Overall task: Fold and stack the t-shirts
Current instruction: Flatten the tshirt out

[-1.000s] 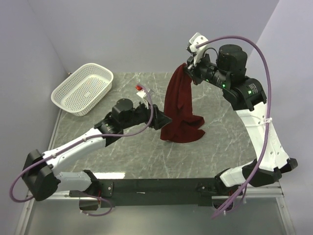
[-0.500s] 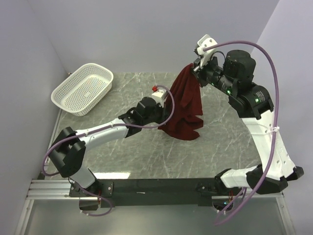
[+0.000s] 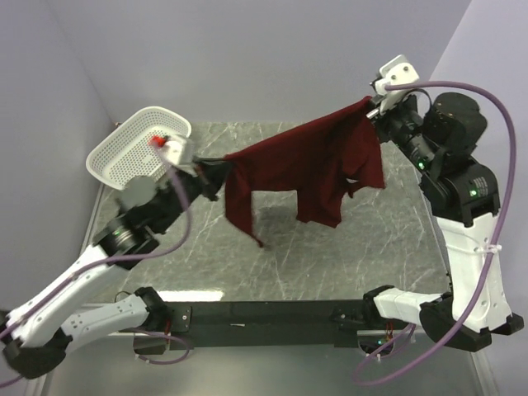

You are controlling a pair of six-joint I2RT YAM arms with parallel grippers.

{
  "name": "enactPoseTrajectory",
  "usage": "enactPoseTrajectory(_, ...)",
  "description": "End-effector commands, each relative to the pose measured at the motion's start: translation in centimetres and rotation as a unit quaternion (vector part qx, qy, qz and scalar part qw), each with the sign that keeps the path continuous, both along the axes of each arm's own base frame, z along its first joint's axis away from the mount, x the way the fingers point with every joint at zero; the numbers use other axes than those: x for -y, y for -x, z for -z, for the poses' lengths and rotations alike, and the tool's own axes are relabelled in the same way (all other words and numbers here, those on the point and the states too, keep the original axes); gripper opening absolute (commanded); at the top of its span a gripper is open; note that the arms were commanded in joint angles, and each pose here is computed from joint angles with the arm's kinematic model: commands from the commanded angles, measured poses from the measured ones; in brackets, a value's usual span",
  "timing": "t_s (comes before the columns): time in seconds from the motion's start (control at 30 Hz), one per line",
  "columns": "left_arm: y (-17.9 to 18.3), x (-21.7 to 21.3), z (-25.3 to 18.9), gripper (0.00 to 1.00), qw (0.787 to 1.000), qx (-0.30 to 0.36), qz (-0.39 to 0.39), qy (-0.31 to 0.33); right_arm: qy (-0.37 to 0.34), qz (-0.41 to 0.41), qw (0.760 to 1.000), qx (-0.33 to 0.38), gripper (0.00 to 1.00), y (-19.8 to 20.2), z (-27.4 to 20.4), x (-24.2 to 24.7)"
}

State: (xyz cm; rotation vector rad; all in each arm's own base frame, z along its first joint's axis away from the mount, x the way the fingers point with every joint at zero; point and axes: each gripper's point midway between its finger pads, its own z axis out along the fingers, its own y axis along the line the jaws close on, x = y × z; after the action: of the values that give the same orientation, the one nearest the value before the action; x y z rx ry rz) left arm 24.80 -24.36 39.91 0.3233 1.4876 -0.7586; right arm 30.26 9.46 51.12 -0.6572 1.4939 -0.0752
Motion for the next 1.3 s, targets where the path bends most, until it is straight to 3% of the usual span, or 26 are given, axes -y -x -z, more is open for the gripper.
enactPoseTrajectory(0.0,1.5,-4.2,-4.5,0.01,0.997,0.06,-0.046,0.012,0.0,0.0,0.998,0.068,0.0,2.4,-4.8,1.3)
enactPoseTrajectory(0.23,5.3,-12.0,-14.8,0.0,0.971,0.172,-0.129,0.102,0.045,0.012,0.993,0.105,0.0,5.7,-7.9,4.0)
enactPoseTrajectory(0.33,6.7,-14.2,-18.0,0.01,0.96,0.21,-0.148,0.113,0.073,0.004,0.991,0.109,0.0,6.8,-8.0,4.2)
enactPoseTrajectory(0.5,8.6,-14.6,-22.1,0.01,0.95,0.263,-0.125,0.115,0.081,-0.051,0.987,0.13,0.0,9.3,-9.4,3.0)
enactPoseTrajectory(0.7,11.3,-15.8,-24.8,0.01,0.938,0.282,-0.094,0.179,0.082,-0.052,0.98,0.175,0.0,12.4,-12.3,3.5)
enactPoseTrajectory(0.8,9.6,-15.5,-22.5,0.01,0.949,0.231,-0.113,0.181,0.086,-0.046,0.985,0.143,0.0,10.9,-10.5,3.7)
enactPoseTrajectory(0.9,4.9,-14.1,-16.0,0.0,0.964,0.137,-0.175,0.148,0.088,-0.047,0.991,0.088,0.0,7.3,-7.0,3.6)
enactPoseTrajectory(0.97,2.9,-14.1,-12.9,0.01,0.961,0.099,-0.219,0.134,0.082,-0.053,0.994,0.057,0.0,5.1,-4.5,3.3)
enactPoseTrajectory(1.1,-2.4,-10.8,-3.9,0.01,0.965,0.013,-0.256,0.058,0.072,-0.046,0.995,-0.053,0.0,-2.6,5.1,3.1)
enactPoseTrajectory(1.13,-4.0,-11.3,-2.2,0.01,0.962,-0.005,-0.269,0.049,0.071,-0.041,0.994,-0.072,0.0,-4.1,7.0,3.2)
enactPoseTrajectory(1.17,-4.8,-9.8,-0.6,0.01,0.972,-0.023,-0.229,0.041,0.076,-0.032,0.992,-0.092,0.0,-5.6,9.1,3.4)
enactPoseTrajectory(1.2,-6.7,-9.0,3.2,0.0,0.971,-0.07,-0.224,0.033,0.076,-0.033,0.988,-0.127,0.0,-8.3,12.9,3.3)
enactPoseTrajectory(1.27,-9.6,-10.4,6.3,0.0,0.965,-0.103,-0.238,0.041,0.076,-0.032,0.984,-0.157,0.0,-11.0,16.3,3.1)
